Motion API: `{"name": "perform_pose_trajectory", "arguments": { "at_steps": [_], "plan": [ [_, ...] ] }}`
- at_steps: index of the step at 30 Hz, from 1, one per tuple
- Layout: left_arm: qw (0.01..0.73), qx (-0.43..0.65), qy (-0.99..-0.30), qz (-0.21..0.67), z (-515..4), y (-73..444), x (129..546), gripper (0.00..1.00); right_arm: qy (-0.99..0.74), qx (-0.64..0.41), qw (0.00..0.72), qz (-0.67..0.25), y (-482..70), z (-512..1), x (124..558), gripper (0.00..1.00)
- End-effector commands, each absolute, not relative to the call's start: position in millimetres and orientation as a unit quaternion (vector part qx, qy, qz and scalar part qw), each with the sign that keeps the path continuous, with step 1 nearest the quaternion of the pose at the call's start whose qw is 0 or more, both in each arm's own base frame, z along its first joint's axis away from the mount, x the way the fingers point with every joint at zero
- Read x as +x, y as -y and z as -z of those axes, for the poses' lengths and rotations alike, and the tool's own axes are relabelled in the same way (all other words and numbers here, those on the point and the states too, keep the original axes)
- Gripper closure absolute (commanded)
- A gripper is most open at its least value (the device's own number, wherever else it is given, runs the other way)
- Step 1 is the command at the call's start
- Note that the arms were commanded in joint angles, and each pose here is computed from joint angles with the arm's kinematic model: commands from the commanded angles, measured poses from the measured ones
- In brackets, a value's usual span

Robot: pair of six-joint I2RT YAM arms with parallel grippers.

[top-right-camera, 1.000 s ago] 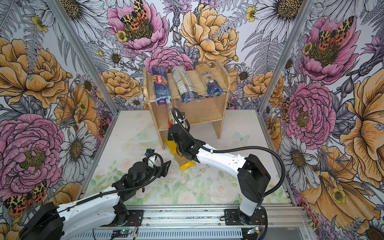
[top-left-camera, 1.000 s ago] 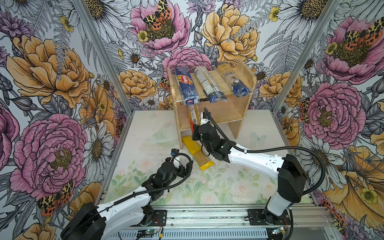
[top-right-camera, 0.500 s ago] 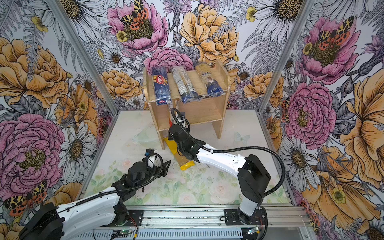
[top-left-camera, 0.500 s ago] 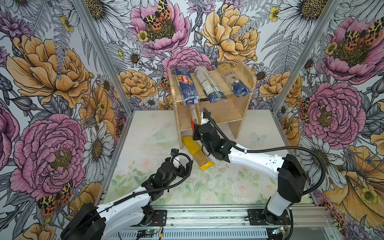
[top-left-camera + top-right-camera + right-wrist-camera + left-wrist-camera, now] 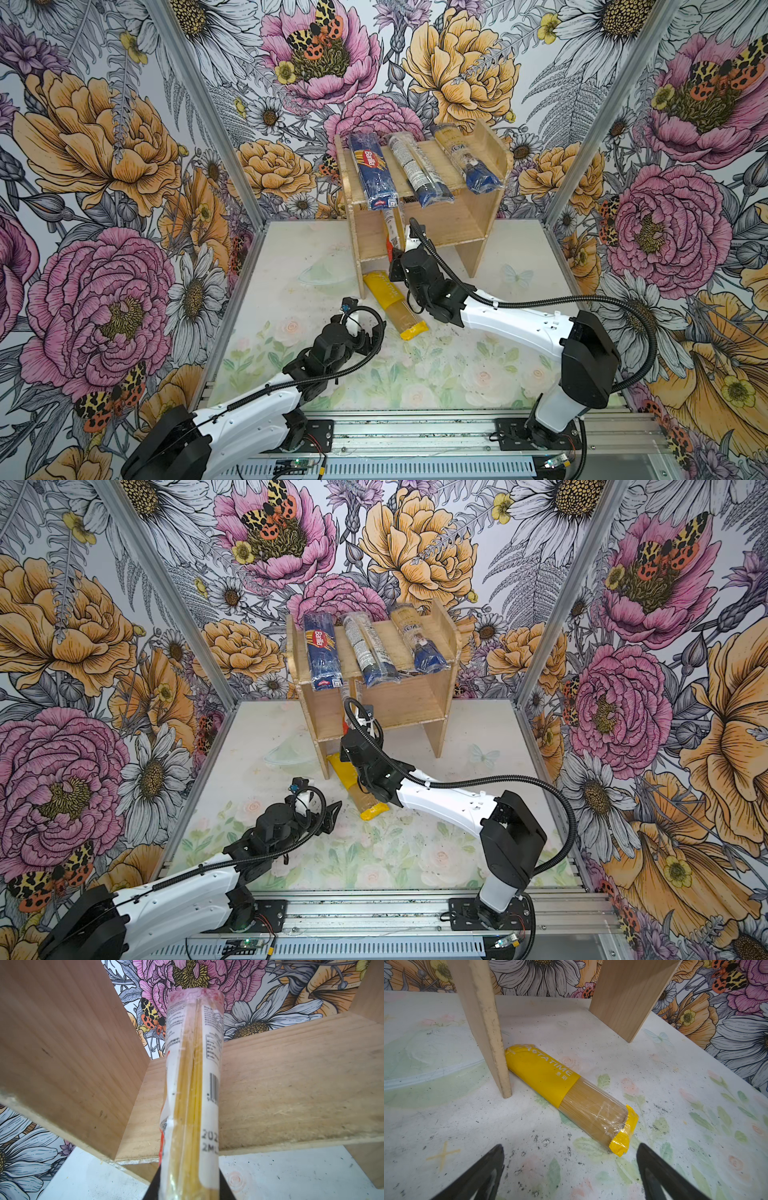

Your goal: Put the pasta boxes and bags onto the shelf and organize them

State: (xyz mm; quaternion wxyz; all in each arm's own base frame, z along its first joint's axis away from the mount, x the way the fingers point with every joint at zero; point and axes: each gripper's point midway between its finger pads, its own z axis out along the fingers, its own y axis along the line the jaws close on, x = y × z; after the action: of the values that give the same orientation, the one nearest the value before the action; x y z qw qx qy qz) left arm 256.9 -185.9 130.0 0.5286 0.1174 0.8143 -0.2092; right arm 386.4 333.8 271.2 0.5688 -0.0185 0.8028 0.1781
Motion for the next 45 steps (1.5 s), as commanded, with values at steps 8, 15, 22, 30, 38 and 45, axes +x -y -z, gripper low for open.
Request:
{"name": "perform_pose_trajectory", "arguments": {
  "at_steps": [8,15,22,30,38,45],
  "plan": [
    [0.527,0.124,-0.814,0.21,-126.7,183.3,253.7,0.01,-0.728,0.032,0.642,-0.237,-320.5,-351.8,387.8,1.0],
    [0.529,0.122,-0.814,0.208,-127.5,181.1,252.9,0.01,-0.739,0.022,0.633,-0.23,-321.2,-335.6,390.8,1.0],
    [0.531,0.121,-0.813,0.208,-127.7,179.7,252.3,0.01,-0.747,0.017,0.626,-0.223,-319.2,-322.6,392.2,0.96],
    [0.531,0.121,-0.813,0.208,-127.9,179.5,251.7,0.01,-0.751,0.008,0.621,-0.224,-322.5,-316.3,394.0,0.9],
    [0.533,0.119,-0.811,0.208,-129.6,177.7,251.1,0.01,-0.753,0.006,0.618,-0.225,-323.2,-313.0,393.6,0.82],
    [0.533,0.118,-0.812,0.208,-128.4,176.7,250.3,0.01,-0.755,0.004,0.616,-0.224,-324.3,-309.6,393.9,0.72]
  ]
}}
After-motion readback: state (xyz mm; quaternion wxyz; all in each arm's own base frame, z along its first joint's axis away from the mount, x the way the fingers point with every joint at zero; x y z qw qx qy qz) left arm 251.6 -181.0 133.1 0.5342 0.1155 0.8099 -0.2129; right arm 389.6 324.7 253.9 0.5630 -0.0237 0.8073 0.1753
